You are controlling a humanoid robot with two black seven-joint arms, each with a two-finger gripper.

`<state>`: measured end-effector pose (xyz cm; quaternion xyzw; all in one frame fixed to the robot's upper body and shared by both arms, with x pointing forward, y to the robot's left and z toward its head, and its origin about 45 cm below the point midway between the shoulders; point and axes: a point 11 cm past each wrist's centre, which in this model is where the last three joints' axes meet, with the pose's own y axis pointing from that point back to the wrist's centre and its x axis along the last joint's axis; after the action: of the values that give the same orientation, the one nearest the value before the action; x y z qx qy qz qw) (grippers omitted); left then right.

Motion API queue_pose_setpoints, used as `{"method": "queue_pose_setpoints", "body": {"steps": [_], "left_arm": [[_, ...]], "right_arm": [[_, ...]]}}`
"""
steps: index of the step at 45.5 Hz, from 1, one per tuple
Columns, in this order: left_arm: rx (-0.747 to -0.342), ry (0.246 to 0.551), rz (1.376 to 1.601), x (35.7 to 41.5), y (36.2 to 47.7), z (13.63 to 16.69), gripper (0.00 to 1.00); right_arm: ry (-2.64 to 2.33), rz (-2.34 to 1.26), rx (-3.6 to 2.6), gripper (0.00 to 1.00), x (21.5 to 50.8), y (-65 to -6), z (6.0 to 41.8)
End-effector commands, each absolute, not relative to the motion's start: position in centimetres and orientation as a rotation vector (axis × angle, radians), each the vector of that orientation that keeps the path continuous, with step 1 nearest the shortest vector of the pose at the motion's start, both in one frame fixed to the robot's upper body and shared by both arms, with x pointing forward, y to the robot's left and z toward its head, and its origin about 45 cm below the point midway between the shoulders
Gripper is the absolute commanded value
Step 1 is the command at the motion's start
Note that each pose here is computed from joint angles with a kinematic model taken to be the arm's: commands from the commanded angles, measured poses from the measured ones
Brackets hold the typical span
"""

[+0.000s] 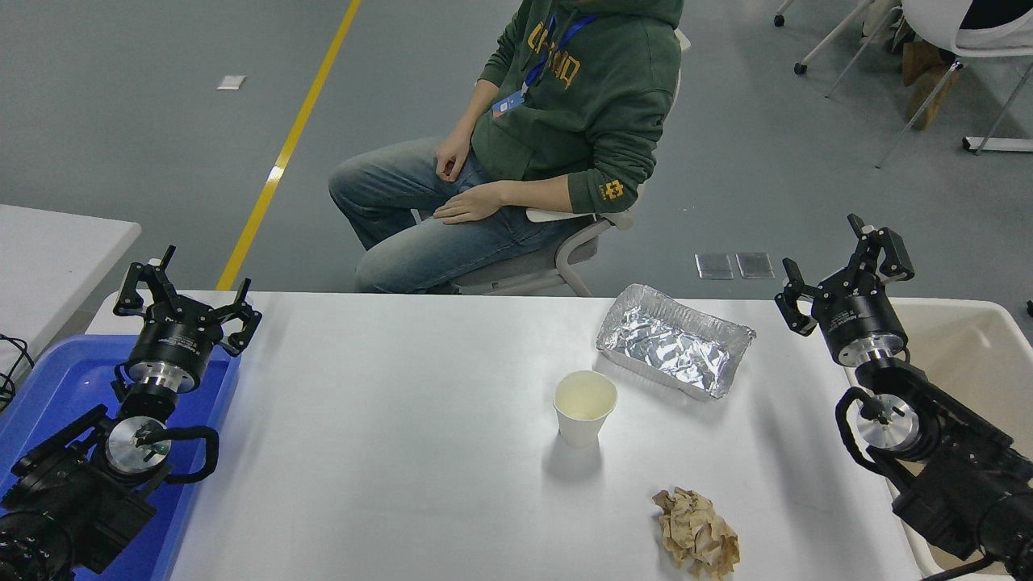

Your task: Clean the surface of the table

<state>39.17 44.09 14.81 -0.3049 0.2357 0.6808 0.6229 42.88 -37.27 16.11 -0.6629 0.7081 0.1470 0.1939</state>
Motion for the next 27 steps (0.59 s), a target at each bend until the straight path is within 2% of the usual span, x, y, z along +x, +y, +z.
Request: {"method": "queue_pose_setpoints", "body": {"steps": [1,4,10,27], "left_arm": [[-0.702,0.54,1.563,39.16,44.1,14.83,1.0],[-0.709,0.536,1.561,39.16,44.12,14.91,1.0],[-0.711,0.535,1.567,39.15,44.19,14.91,1.0],[-0.708,0.536,1.566,39.15,44.16,14.88,1.0]], "right_arm": [[1.985,0.412,-1.858,1.0,42.92,-37.21,16.14],[1.987,0.412,-1.858,1.0,42.92,-37.23,16.13],[1.984,0.411,-1.859,1.0,42.97,-37.19,16.21],[1.956,0.408,-1.892,1.0,43.31,-36.32,16.59]]}}
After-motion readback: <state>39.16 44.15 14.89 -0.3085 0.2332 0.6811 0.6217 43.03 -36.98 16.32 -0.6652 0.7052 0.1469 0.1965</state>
